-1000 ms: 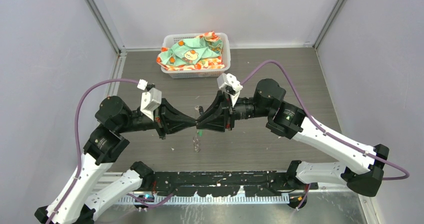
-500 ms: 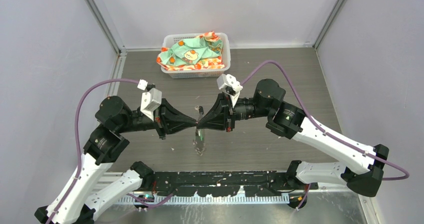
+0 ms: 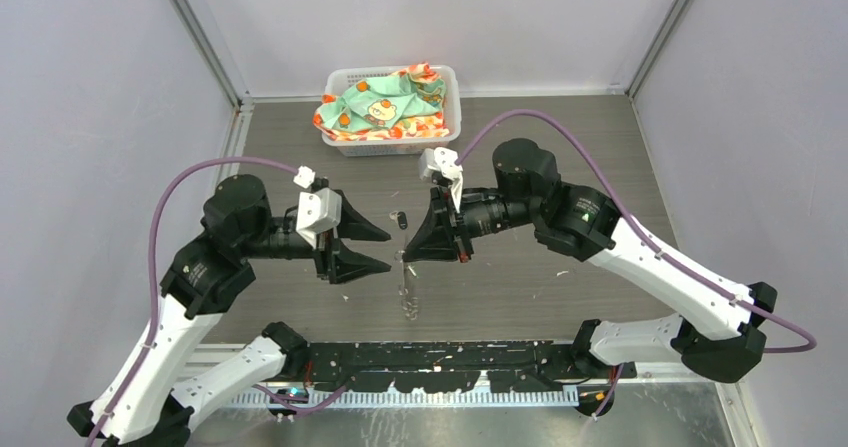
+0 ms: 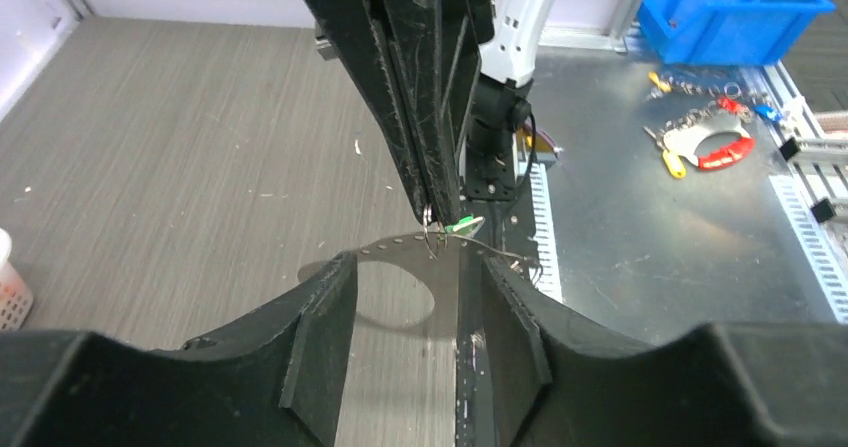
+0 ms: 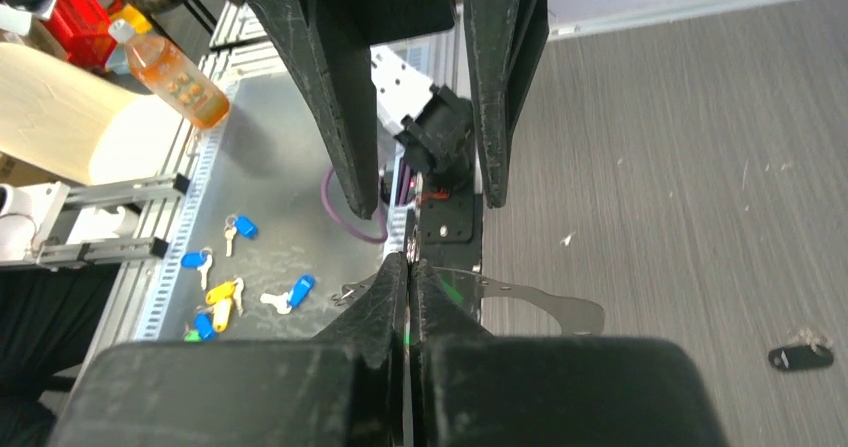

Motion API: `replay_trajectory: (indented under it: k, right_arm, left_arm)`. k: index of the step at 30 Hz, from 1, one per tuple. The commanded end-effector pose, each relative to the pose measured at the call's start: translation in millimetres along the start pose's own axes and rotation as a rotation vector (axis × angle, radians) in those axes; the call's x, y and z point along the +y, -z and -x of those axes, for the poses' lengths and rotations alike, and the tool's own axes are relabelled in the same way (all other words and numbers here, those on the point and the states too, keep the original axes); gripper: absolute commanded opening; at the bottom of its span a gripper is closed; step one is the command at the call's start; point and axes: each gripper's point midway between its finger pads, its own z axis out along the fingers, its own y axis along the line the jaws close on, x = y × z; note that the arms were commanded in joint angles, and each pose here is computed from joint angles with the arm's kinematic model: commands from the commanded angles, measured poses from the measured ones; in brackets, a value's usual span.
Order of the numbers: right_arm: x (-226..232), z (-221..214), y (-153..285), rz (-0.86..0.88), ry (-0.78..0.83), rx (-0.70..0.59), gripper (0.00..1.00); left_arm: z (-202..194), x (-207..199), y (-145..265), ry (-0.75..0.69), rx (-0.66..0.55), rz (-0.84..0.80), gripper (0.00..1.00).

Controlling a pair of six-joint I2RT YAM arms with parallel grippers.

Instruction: Put the keys on the keyring

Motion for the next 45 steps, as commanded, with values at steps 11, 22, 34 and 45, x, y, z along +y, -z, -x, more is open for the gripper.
replay_trajectory:
  k: [11,22,34,45]
  right_arm:
    - [5.6,-9.8,7.0,-0.002,-0.01,0.241,0.01]
    - [0.3,-8.6,-3.1,-0.013,-0.017,0.282,0.01]
    - [2.2,-3.2,-12.0,-0.004,-0.01,0.312,0.01]
    - [-2.5,44.6,15.6,-0.151,0.029,0.015,0.45]
  left_arm:
    - [-12.6,-6.5,-6.5,-0.031,0.158,-0.181,0.46]
    - [-14.2,-13.4,-7.0,-0.008,0.16,-0.233,0.26]
    - [-18.8,-12.9,-5.6,-0.015,0.189,-0.237,0.01]
    - [3.3,-4.9,-9.7,-0.016,0.049,-0.131,0.0]
